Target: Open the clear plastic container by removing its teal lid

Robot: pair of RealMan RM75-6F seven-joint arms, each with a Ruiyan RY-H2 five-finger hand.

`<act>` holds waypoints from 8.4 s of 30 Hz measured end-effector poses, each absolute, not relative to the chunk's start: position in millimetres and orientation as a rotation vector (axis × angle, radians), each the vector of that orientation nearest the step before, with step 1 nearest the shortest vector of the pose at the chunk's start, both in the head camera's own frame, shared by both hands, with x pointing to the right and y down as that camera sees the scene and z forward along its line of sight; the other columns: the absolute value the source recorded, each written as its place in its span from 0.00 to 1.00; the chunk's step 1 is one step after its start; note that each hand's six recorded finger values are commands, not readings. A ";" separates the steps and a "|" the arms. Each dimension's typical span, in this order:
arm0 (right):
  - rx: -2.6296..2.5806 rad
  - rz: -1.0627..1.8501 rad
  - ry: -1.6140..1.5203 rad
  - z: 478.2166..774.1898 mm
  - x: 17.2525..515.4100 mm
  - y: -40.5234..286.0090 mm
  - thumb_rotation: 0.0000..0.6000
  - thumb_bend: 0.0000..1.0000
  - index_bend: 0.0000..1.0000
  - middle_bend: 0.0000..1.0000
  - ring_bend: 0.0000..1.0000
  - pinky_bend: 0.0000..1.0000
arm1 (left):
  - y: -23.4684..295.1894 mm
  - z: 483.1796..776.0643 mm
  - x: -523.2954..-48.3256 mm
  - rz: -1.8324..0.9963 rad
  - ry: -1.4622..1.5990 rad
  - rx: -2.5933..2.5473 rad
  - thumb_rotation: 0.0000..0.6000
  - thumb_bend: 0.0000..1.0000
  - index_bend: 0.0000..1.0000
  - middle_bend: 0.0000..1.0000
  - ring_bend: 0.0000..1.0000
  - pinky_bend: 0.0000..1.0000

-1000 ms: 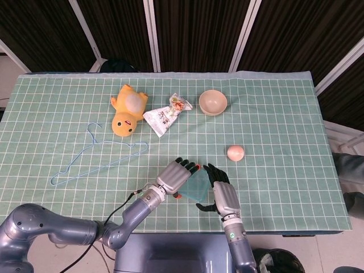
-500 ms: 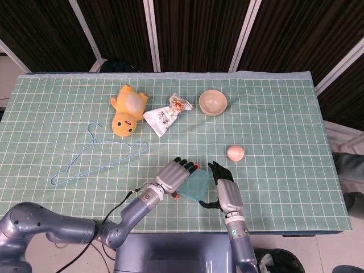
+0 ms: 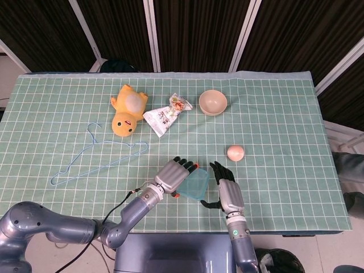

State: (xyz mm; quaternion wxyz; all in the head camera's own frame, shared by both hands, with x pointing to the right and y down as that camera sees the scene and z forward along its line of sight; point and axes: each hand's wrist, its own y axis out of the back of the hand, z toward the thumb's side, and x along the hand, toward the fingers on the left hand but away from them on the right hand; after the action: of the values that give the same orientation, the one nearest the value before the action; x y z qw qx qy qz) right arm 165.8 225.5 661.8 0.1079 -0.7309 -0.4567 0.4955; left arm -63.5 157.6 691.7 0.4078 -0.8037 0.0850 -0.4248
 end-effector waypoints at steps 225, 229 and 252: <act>-1.752 1.330 -1.571 642.5 255.1 129.8 1.00 0.68 0.57 0.01 0.00 0.00 | 99.6 588.1 -206.7 -1.057 0.580 -2.100 1.00 0.02 0.00 0.00 0.01 0.18; -1.749 1.367 -1.528 647.0 254.9 134.8 1.00 0.56 0.14 0.00 0.00 0.00 | 97.3 586.5 -217.5 -1.073 0.605 -2.096 1.00 0.02 0.00 0.00 0.01 0.18; -1.785 1.485 -1.495 636.7 278.9 144.9 1.00 0.18 0.00 0.00 0.00 0.00 | 117.6 578.0 -252.5 -1.109 0.653 -2.062 1.00 0.02 0.00 0.00 0.01 0.17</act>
State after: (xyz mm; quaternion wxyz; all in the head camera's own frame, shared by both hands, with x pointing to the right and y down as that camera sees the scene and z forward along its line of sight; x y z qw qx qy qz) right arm 278.9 144.9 636.7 0.1889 -0.6347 -0.5315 0.5282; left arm -252.5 117.6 578.0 0.3481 -0.7953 0.2520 -0.4277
